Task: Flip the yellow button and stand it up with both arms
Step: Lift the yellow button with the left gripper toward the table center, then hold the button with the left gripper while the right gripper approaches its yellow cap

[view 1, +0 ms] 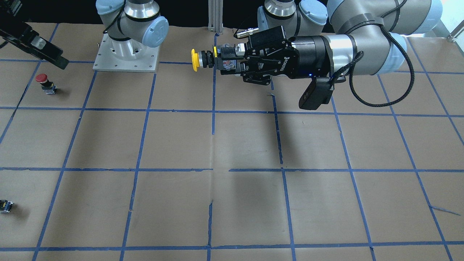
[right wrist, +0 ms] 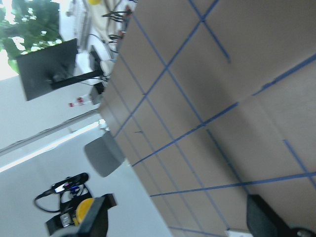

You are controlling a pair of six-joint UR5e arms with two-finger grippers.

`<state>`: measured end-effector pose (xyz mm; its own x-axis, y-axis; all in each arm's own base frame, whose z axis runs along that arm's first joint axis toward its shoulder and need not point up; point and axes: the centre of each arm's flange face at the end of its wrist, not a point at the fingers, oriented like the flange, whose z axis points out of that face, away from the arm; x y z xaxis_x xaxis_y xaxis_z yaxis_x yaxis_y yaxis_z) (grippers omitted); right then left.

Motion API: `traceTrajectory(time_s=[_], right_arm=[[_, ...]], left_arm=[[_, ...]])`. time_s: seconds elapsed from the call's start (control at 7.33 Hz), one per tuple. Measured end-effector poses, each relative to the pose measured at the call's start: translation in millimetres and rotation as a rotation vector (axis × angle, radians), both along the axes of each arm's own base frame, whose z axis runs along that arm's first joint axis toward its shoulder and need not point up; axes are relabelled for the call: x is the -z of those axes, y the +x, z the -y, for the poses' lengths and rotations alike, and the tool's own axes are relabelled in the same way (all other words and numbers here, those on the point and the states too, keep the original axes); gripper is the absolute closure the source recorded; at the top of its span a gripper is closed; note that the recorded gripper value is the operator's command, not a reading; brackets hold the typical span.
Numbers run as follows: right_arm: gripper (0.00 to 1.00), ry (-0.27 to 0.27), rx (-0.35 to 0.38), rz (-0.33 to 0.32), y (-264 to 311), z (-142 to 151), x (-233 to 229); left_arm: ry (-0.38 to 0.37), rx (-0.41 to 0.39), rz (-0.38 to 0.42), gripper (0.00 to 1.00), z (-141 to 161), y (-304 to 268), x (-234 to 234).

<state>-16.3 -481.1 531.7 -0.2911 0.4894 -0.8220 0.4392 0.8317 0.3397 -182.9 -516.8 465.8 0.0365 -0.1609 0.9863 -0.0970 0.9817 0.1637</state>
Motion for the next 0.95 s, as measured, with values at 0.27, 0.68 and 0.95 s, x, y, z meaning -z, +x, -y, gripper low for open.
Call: traceTrajectory(time_s=[0.27,0.68,0.95], right_arm=[[0.00,-0.016,0.012,0.180,38,4,9],[0.00,0.010,-0.085,0.221,103,-7,5],[0.02,0.020,-0.145,0.224,133,-13,5]], left_arm=[[0.012,0.020,-0.058,0.99,-3,-12,3],[0.013,0.027,-0.077,0.99,-3,-17,4],[0.013,0.028,-0.078,0.99,-2,-17,4]])
